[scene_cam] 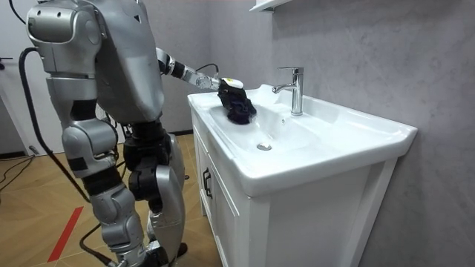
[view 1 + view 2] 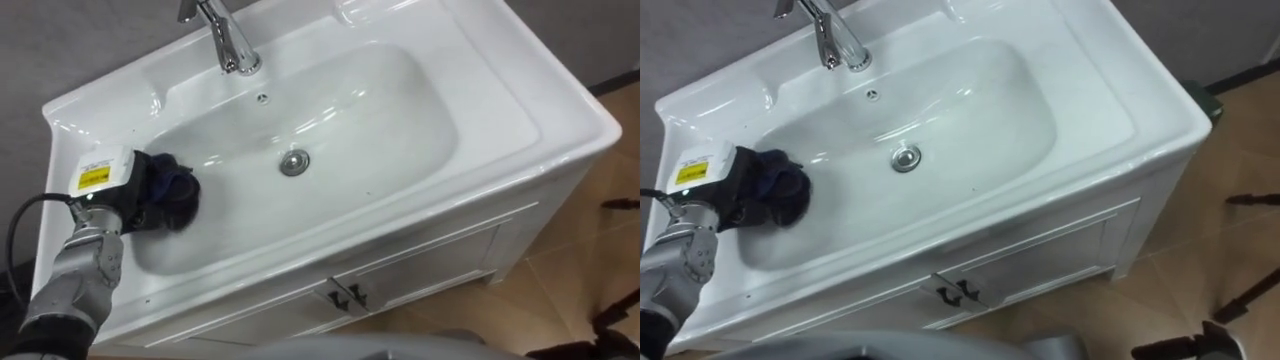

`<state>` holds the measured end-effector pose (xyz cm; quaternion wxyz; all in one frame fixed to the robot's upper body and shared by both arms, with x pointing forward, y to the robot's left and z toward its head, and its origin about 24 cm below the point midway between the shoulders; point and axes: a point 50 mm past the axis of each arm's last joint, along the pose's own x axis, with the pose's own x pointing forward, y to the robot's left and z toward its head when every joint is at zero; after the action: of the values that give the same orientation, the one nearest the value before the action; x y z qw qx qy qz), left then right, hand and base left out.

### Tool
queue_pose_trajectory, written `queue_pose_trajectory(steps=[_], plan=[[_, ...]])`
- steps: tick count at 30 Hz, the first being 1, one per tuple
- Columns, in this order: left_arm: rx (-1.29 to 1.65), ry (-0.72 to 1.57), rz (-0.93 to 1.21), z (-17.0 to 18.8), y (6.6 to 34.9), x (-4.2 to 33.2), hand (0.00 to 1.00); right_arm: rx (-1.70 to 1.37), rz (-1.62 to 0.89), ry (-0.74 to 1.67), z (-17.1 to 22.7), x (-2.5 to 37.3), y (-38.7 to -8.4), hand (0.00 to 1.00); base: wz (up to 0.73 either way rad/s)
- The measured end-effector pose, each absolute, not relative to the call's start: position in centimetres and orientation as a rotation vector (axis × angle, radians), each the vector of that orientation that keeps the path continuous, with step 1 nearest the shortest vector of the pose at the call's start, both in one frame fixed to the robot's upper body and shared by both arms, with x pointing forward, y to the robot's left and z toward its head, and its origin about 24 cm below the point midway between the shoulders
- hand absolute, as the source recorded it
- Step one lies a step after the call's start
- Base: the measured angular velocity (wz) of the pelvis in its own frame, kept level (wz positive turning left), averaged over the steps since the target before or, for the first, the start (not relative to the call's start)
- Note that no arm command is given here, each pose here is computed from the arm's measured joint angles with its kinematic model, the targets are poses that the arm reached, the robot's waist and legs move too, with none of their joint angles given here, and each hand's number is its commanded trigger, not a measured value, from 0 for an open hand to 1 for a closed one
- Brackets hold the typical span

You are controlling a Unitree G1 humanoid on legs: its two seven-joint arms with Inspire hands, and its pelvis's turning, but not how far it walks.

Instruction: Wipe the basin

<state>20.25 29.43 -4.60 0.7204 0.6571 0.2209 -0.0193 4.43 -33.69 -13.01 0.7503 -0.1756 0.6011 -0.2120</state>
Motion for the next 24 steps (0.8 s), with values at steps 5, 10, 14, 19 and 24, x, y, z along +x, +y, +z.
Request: queue_pose_trajectory(steps=[5,10,14,19,24], plan=[[1.446,0.46,-0.02,-3.8,29.1,20.8,1.0,-0.396,-0.444,1.316,-13.3,4.6,-33.1,0.0,0.09],[1.409,0.43,0.031,-3.6,28.9,20.9,1.0,-0.405,-0.436,1.318,-13.5,4.5,-32.6,0.0,0.08],[1.406,0.39,0.059,-3.1,28.7,21.3,1.0,-0.417,-0.438,1.319,-13.7,4.6,-32.3,0.0,0.12],[1.318,0.335,0.164,-2.3,28.9,21.6,1.0,-0.391,-0.427,1.315,-14.3,4.5,-30.9,0.0,0.14],[1.184,0.284,0.301,-1.0,29.5,21.9,1.0,-0.402,-0.389,1.326,-14.6,4.4,-30.3,0.0,0.02]])
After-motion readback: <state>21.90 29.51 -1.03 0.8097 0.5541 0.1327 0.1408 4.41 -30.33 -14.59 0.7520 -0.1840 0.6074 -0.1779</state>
